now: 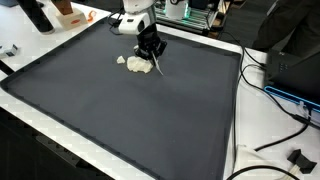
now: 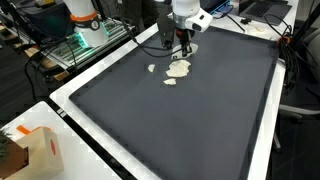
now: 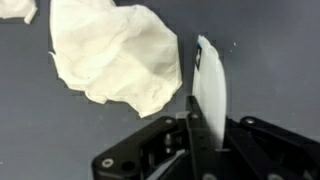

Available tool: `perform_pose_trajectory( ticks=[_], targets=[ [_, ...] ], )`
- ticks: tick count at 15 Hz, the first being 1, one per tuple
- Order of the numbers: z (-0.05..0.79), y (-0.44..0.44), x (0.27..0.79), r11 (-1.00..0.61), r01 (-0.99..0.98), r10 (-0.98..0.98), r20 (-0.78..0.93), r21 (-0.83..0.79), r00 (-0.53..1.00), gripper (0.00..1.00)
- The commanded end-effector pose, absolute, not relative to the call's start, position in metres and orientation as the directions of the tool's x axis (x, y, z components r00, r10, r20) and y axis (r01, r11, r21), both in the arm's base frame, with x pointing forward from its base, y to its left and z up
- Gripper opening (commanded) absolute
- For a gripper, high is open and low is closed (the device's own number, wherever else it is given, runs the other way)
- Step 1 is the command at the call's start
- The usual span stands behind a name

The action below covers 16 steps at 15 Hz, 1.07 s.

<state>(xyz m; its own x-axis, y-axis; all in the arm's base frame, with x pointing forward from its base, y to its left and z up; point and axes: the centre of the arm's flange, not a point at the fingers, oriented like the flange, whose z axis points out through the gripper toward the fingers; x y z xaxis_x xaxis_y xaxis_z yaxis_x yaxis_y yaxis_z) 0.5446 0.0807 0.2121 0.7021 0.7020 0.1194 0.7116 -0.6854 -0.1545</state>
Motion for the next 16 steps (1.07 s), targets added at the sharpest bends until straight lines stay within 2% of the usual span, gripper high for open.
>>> perform_pose_trajectory(
  ticks=[1,8,16],
  targets=[
    [0.195,0.057,0.519,-0.718,0.649,0.643,0.118,-0.253,0.757,0.01],
    [0.225,0.04,0.509,-0.794,0.52,0.483,0.194,-0.315,0.854,0.01],
    [0.296,0.024,0.502,-0.878,0.269,0.151,0.304,-0.397,0.941,0.01]
  ],
)
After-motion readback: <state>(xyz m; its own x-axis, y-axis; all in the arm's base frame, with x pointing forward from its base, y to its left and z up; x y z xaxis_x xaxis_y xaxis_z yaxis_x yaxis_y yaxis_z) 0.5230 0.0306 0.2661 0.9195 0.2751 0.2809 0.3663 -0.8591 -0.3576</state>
